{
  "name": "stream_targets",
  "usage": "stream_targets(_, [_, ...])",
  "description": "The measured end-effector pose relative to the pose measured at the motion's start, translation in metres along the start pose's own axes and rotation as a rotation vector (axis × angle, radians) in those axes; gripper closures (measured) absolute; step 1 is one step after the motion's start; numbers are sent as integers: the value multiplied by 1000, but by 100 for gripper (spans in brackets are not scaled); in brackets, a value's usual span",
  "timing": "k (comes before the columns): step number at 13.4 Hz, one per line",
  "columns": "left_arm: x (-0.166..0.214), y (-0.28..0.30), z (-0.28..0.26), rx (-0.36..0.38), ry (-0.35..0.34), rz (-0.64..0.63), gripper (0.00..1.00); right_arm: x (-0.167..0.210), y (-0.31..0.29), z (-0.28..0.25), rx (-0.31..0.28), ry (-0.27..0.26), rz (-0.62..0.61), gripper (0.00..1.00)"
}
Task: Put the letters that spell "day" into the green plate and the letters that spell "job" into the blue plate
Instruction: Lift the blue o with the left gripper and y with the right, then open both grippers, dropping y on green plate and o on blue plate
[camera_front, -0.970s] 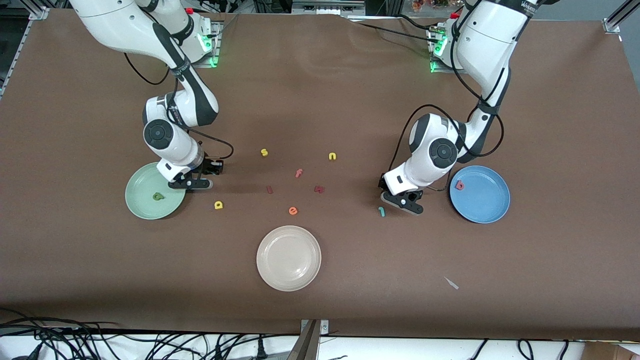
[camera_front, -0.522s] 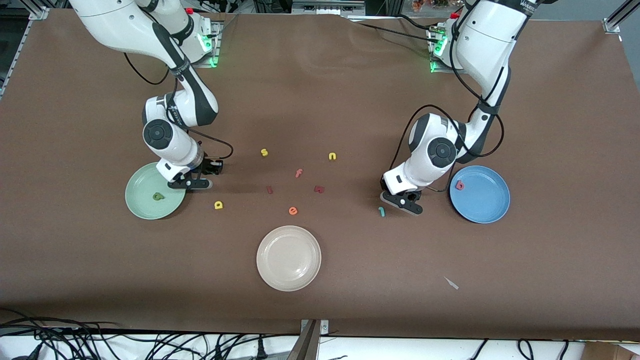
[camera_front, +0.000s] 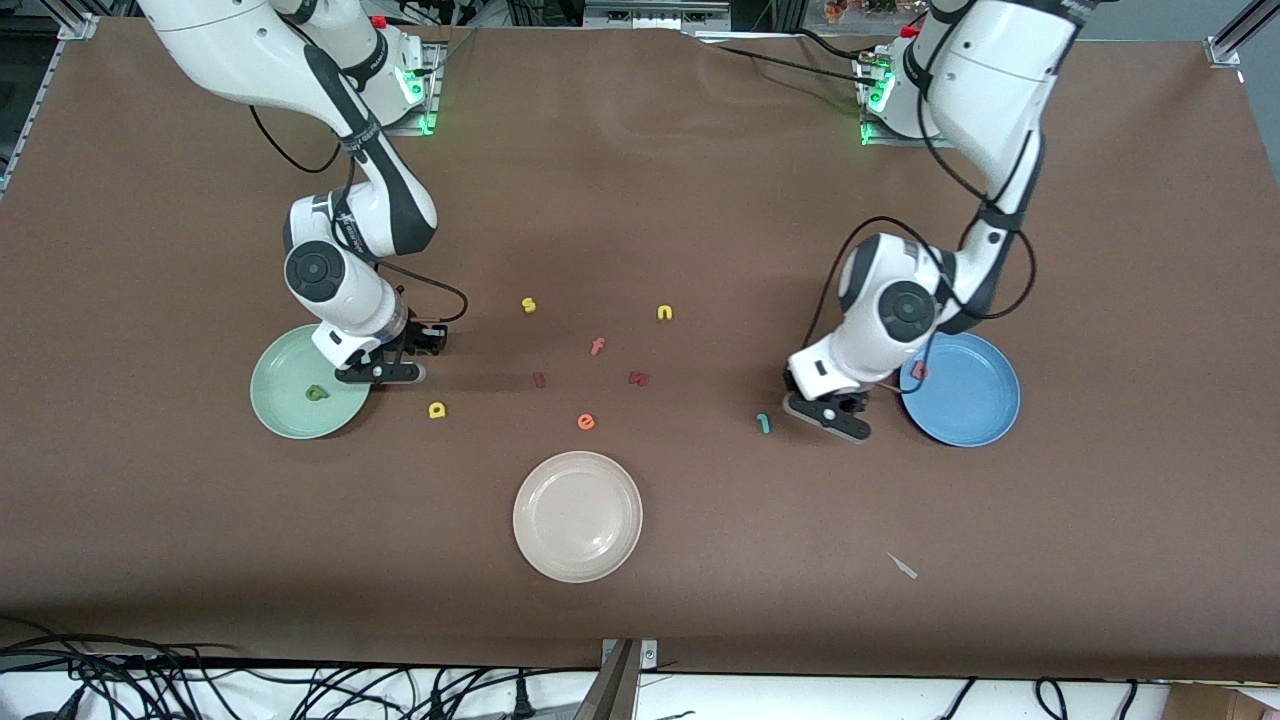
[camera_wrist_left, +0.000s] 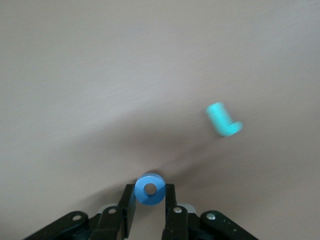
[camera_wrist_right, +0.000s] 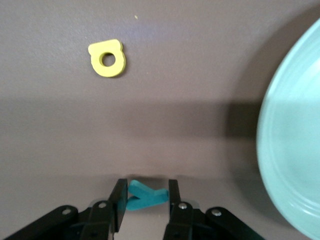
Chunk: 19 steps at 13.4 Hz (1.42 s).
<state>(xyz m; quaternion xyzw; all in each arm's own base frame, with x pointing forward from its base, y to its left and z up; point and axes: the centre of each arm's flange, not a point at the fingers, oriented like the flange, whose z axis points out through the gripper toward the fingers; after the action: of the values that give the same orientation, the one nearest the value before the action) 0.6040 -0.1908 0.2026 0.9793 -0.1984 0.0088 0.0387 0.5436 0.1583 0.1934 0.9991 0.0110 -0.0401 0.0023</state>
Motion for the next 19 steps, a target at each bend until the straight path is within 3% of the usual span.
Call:
stream_targets(4, [-48, -99, -41, -15, -52, 33, 72, 28, 2, -41, -16, -42, -9, 63])
stream_targets(7, [-85, -153, -37, -30, -74, 101, 72, 46, 34, -57, -26, -31, -32, 63])
stream_targets(10, [-95, -172, -37, -25, -75, 127, 69, 56, 78, -61, -23, -23, -86, 63])
stream_targets(14, [-83, -156, -41, -10, -47, 159, 33, 68, 122, -50, -16, -33, -149, 59])
stream_targets(15, [-76, -146, -42, -4, -36, 169, 24, 71, 126, -47, -16, -34, -151, 54])
stream_targets(19, [-31, -52, -54, -16, 12, 70, 24, 77, 103, -51, -9, -20, -163, 15])
